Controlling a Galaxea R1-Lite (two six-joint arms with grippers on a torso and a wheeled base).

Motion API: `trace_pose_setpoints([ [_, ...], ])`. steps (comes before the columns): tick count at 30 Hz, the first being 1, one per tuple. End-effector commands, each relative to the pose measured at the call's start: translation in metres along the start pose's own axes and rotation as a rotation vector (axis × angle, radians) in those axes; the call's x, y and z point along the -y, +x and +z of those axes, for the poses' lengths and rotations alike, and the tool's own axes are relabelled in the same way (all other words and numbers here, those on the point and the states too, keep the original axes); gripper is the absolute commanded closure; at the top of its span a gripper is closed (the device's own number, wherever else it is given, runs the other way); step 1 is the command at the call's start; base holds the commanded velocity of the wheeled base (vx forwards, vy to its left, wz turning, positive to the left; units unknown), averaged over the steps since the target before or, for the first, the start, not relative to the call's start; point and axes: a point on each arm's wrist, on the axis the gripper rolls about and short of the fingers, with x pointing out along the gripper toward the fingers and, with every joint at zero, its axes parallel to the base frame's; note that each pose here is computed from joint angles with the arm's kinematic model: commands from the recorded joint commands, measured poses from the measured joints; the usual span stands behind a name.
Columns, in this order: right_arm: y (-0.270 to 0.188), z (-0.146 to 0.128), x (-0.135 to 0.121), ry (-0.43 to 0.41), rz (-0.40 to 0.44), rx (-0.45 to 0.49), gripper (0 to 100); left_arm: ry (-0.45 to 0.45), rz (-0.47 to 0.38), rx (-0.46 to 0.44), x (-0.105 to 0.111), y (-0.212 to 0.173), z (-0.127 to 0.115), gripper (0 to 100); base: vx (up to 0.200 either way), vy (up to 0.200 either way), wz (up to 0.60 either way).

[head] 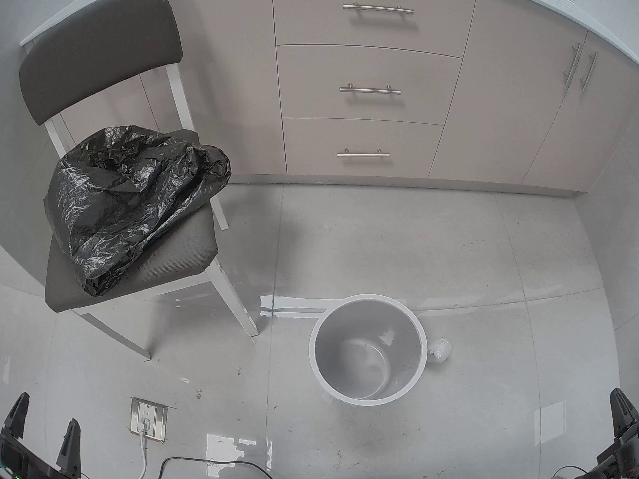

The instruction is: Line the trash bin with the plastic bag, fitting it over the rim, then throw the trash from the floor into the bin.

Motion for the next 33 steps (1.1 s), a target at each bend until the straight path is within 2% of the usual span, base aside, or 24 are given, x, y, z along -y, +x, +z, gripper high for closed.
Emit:
trace_pose_setpoints([
  [1,0.0,-0.005,0.0,-0.001,-0.003,0.001,100,-0.005,0.001,0.001,0.0,0.0,-0.005,0,0.0,0.0,0.0],
  [3,0.0,-0.005,0.0,-0.001,-0.003,0.001,100,-0.006,0.009,0.014,0.0,-0.001,-0.002,0,0.0,0.0,0.0],
  [4,0.0,-0.005,0.0,-0.001,-0.005,0.001,100,-0.032,0.009,0.106,0.0,-0.006,0.018,0,0.0,0.0,0.0],
  [5,0.0,-0.005,0.0,-0.001,-0.003,0.001,100,-0.039,0.008,0.123,0.0,-0.007,0.023,0,0.0,0.0,0.0],
  [6,-0.001,0.002,0.0,0.01,-0.003,0.041,100,-0.176,-0.035,0.276,-0.001,-0.023,0.084,0,0.0,0.0,0.0],
  [7,-0.002,0.004,0.0,0.013,-0.003,0.052,100,-0.185,-0.039,0.277,-0.001,-0.023,0.088,0,0.0,0.0,0.0],
  [8,-0.018,0.076,0.001,0.123,0.027,0.244,100,-0.245,-0.056,0.244,-0.002,-0.02,0.122,0,0.0,0.0,0.0],
  [9,-0.023,0.122,0.002,0.216,0.055,0.298,100,-0.236,-0.056,0.228,-0.002,-0.017,0.134,0,0.0,0.0,0.0],
  [10,-0.026,0.151,0.002,0.263,0.061,0.331,100,-0.229,-0.055,0.223,-0.002,-0.015,0.141,0,0.0,0.0,0.0],
  [11,-0.026,0.163,0.002,0.264,0.059,0.341,100,-0.224,-0.054,0.22,-0.002,-0.013,0.143,0,0.0,0.0,0.0],
  [12,-0.024,0.194,0.002,0.203,0.055,0.349,100,-0.208,-0.051,0.195,-0.001,-0.007,0.143,0,0.0,0.0,0.0],
  [13,-0.013,0.202,0.002,0.146,0.052,0.311,100,-0.194,-0.049,0.173,-0.001,-0.003,0.141,0,0.0,0.0,0.0],
  [15,0.011,0.205,0.001,0.089,0.051,0.24,100,-0.171,-0.044,0.105,-0.001,0.008,0.132,0,0.0,0.0,0.0],
  [17,0.038,0.205,-0.002,0.089,0.08,0.186,100,-0.149,-0.04,0.04,-0.001,0.02,0.128,0,0.0,0.0,0.0],
  [22,0.104,0.207,-0.014,0.114,0.18,0.211,100,-0.084,-0.02,-0.116,0.0,0.053,0.128,0,0.0,0.0,0.0],
  [24,0.14,0.201,-0.023,0.146,0.205,0.206,100,0.025,-0.016,-0.233,0.0,0.08,0.125,0,0.0,0.0,0.0],
  [25,0.14,0.201,-0.023,0.146,0.205,0.206,100,0.025,-0.016,-0.233,0.0,0.08,0.125,0,0.0,0.0,0.0],
  [26,0.166,0.191,-0.028,0.178,0.208,0.178,100,0.107,-0.009,-0.332,-0.001,0.101,0.119,0,0.0,0.0,0.0],
  [28,0.189,0.178,-0.033,0.201,0.211,0.146,100,0.181,-0.002,-0.398,-0.004,0.123,0.118,0,0.0,0.0,0.0],
  [30,0.213,0.167,-0.037,0.217,0.205,0.12,100,0.231,0.013,-0.425,-0.008,0.146,0.119,0,0.0,0.0,0.0],
  [33,0.237,0.149,-0.039,0.217,0.185,0.091,100,0.26,0.043,-0.421,-0.017,0.186,0.123,0,0.0,0.0,0.0],
])
